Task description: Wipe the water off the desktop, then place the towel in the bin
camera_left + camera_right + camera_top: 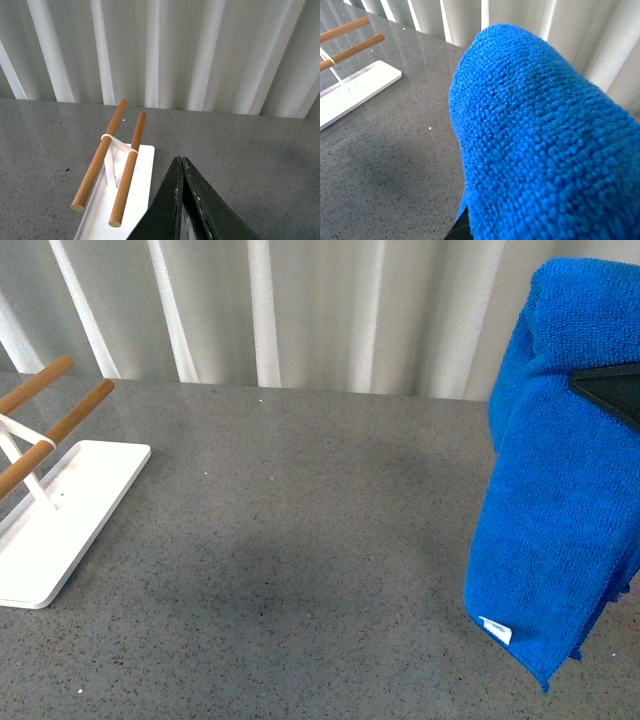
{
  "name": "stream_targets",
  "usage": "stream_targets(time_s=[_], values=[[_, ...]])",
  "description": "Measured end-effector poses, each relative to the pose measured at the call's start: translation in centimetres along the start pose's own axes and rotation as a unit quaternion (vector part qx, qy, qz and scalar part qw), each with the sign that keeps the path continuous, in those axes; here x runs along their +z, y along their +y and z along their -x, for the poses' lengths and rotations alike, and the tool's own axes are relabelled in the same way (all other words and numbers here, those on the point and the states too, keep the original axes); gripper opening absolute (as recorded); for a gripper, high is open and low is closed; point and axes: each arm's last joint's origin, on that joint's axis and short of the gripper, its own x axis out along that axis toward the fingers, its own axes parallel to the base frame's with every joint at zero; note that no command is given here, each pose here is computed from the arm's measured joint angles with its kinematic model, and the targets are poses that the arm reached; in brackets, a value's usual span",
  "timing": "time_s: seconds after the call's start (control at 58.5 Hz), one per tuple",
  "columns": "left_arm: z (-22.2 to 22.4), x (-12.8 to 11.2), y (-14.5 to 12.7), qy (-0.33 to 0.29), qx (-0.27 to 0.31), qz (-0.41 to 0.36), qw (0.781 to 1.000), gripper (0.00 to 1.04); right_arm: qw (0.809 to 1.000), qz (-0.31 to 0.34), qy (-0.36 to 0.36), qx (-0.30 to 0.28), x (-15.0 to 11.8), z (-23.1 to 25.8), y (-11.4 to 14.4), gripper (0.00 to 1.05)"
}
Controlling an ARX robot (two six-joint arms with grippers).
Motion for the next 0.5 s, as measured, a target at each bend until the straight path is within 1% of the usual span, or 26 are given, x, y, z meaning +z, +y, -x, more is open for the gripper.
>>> stream_targets(time_s=[0.495], values=[[2.2, 0.9, 0.0, -0.014, 0.0, 0.0, 1.0, 0.04, 1.0, -0.002, 0.003, 0.0, -0.1, 0.0, 0.0, 0.04]])
